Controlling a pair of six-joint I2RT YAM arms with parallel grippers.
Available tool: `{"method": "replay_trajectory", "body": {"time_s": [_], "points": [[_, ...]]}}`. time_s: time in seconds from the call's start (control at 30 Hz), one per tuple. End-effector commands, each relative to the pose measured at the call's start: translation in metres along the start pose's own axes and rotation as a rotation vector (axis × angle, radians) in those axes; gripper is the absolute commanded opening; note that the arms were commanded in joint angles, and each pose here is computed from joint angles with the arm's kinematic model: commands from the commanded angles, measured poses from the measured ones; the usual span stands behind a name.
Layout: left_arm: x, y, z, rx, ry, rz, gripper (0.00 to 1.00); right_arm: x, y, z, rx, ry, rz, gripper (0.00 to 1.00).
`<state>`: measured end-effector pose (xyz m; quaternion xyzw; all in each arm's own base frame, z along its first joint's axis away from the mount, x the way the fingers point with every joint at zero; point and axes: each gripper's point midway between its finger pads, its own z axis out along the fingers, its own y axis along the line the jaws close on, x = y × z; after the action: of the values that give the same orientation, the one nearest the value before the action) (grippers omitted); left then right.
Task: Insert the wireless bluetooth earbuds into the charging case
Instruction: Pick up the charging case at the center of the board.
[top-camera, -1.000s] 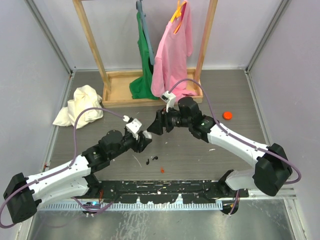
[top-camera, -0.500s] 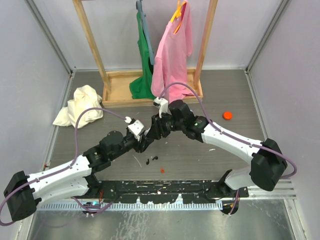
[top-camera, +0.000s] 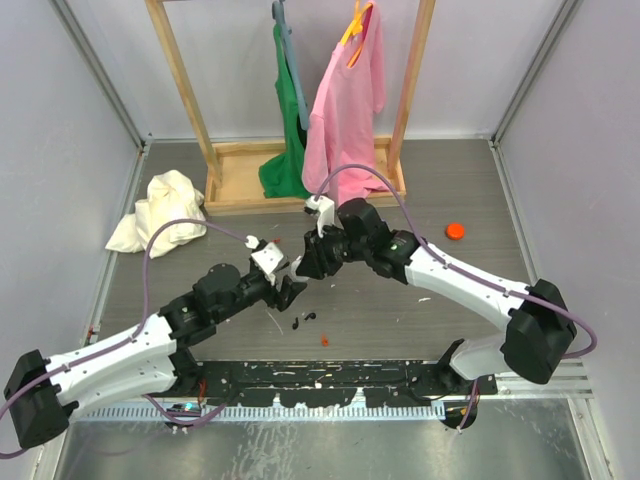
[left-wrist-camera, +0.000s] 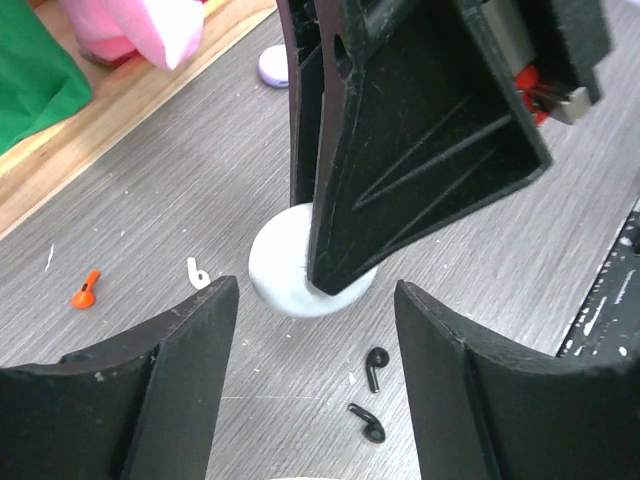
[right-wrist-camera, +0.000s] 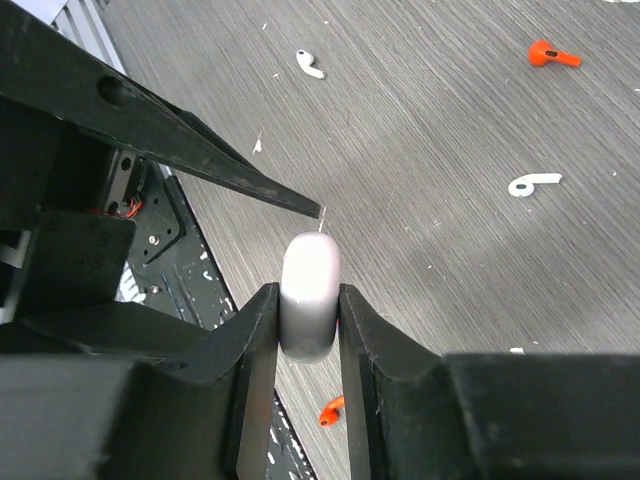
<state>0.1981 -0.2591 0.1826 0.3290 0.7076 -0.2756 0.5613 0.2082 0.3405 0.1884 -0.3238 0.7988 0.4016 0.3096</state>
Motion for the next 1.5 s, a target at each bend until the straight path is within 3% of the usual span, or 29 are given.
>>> {"method": "replay_trajectory", "body": {"time_s": [0.0, 0.3, 0.73, 0.9, 1.13, 1.23, 1.47], "points": [[-0.017, -0.016, -0.014, 0.096, -0.069, 0.020, 0.67, -0.033, 0.020, -0.021, -0.074, -0.087, -0.118, 0.10], [-0.019, -0.026, -0.030, 0.245, -0.098, -0.061, 0.70, -0.034, 0.027, -0.045, -0.145, -0.076, -0.234, 0.09], [-0.041, -0.045, -0.025, 0.481, -0.157, -0.140, 0.58, -0.015, 0.049, -0.059, -0.317, -0.022, -0.404, 0.09], [-0.046, -0.053, -0.020, 0.542, -0.152, -0.151, 0.47, -0.011, 0.050, -0.054, -0.349, -0.006, -0.421, 0.09], [-0.047, -0.060, -0.020, 0.599, -0.155, -0.169, 0.45, -0.005, 0.046, -0.049, -0.357, 0.012, -0.432, 0.09], [-0.048, -0.061, -0.020, 0.606, -0.155, -0.170, 0.40, -0.004, 0.047, -0.049, -0.368, 0.013, -0.443, 0.09], [-0.048, -0.064, -0.020, 0.632, -0.153, -0.174, 0.15, 0.004, 0.054, -0.050, -0.406, 0.016, -0.487, 0.11]]}}
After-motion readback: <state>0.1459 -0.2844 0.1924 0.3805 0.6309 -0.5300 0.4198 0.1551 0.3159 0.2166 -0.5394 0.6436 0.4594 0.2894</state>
